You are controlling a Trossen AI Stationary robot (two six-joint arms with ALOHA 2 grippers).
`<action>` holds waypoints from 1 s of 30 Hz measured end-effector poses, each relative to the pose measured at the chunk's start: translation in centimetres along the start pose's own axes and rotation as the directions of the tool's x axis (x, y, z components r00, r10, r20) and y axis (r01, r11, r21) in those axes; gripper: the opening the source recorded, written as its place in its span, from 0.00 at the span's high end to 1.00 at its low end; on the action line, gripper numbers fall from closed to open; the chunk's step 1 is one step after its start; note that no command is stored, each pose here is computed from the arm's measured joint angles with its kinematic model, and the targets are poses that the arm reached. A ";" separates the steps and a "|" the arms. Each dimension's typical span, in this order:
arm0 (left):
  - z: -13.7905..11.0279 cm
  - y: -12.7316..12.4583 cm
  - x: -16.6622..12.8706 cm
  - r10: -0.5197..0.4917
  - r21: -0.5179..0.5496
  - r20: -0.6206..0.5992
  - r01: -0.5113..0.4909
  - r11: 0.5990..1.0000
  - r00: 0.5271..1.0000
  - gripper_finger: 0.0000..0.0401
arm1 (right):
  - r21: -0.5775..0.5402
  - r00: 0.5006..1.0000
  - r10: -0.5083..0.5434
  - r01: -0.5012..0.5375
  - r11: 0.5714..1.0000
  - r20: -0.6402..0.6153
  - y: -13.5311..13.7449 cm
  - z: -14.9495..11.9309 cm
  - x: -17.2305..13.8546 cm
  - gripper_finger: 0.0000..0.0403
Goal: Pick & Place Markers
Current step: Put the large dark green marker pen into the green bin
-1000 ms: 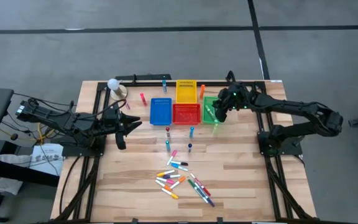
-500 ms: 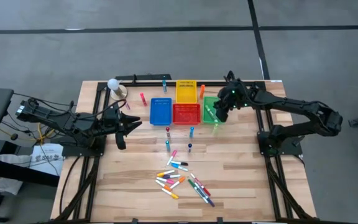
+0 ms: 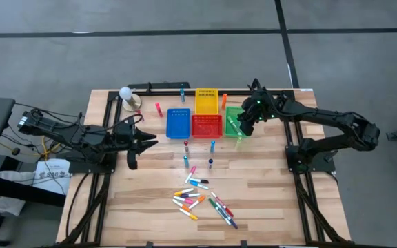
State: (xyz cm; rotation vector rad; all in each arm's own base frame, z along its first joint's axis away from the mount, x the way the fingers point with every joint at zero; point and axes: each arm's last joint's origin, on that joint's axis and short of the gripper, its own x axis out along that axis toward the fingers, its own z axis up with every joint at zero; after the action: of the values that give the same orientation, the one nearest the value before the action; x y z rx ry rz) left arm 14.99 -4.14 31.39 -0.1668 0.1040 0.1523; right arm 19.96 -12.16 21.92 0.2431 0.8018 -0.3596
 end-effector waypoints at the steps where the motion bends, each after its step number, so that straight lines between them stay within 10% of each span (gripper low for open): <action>1: -0.2 0.0 0.0 0.004 0.010 -0.018 -0.004 1.000 1.000 0.77 | 0.000 1.000 0.000 0.000 1.000 0.000 0.0 0.0 0.0 0.83; 30: -2.2 0.3 0.3 0.026 0.034 -0.097 -0.023 0.999 0.995 0.77 | 0.001 1.000 0.004 -0.004 1.000 -0.022 0.1 -0.2 0.0 0.72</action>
State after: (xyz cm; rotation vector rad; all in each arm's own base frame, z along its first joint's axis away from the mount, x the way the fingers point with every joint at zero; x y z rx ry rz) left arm 15.02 -4.15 29.19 -0.1399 0.2054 0.1667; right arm 19.86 -11.99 21.79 0.2497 0.8227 -0.3538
